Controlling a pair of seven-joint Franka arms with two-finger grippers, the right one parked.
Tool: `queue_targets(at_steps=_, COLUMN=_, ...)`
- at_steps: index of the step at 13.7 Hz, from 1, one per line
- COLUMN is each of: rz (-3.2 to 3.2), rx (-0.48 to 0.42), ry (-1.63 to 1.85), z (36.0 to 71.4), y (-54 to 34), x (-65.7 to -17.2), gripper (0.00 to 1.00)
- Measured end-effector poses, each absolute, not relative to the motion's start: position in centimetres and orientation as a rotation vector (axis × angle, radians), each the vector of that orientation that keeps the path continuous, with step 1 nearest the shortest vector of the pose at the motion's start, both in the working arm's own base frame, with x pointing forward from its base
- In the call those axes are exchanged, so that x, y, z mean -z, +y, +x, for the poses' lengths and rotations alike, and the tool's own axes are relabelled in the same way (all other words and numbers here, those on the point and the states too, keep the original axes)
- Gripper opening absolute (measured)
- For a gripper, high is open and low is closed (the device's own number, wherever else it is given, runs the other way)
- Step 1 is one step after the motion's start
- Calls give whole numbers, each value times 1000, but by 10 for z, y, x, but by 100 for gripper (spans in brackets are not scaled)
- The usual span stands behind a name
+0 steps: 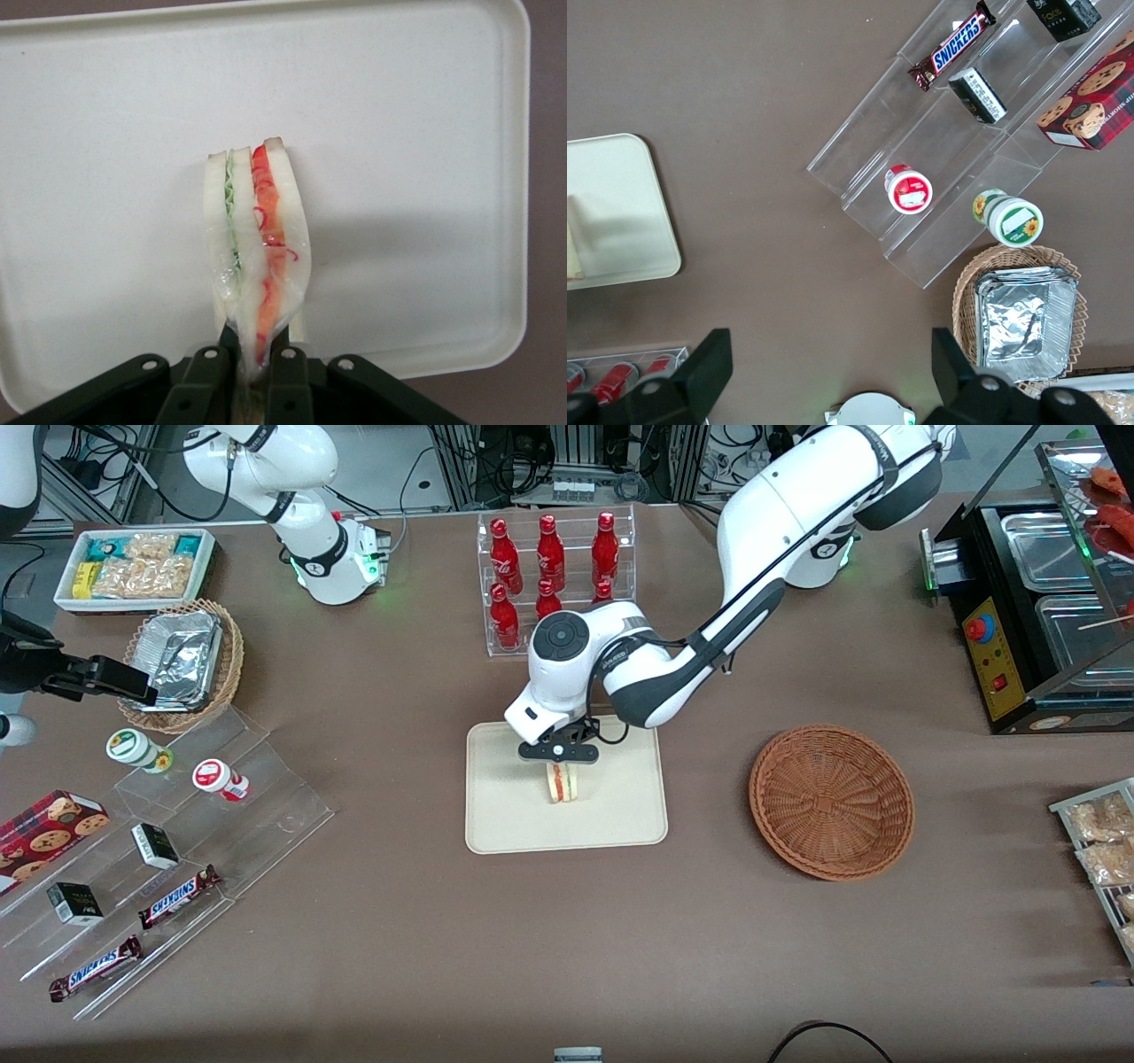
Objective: Place sandwich from basket to tray
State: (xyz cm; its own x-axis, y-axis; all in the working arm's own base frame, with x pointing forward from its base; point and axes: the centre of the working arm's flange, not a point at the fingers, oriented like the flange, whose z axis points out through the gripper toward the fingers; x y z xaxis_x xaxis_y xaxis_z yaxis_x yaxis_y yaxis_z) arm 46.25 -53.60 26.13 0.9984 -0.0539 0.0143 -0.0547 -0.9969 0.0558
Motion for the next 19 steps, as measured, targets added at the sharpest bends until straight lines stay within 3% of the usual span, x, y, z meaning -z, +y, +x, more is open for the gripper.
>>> queue_targets(at_steps=9, rz=3076, rx=-79, ry=-105, z=464, y=-540, x=-244, gripper=15)
queue_targets(at_steps=10, rz=3076, rx=-79, ry=-105, z=463, y=-540, x=-243, gripper=21)
queue_targets(at_steps=14, rz=3073, rx=-94, ry=-89, z=469, y=-540, x=-250, gripper=62)
queue_targets(at_steps=17, rz=3091, rx=-149, ry=-49, z=484, y=-533, x=-286, gripper=92)
queue_targets(at_steps=18, rz=3094, rx=-182, ry=-29, z=488, y=-530, x=-309, gripper=100)
queue_targets(at_steps=19, rz=3096, rx=-206, ry=-1, z=491, y=-525, x=-331, gripper=100)
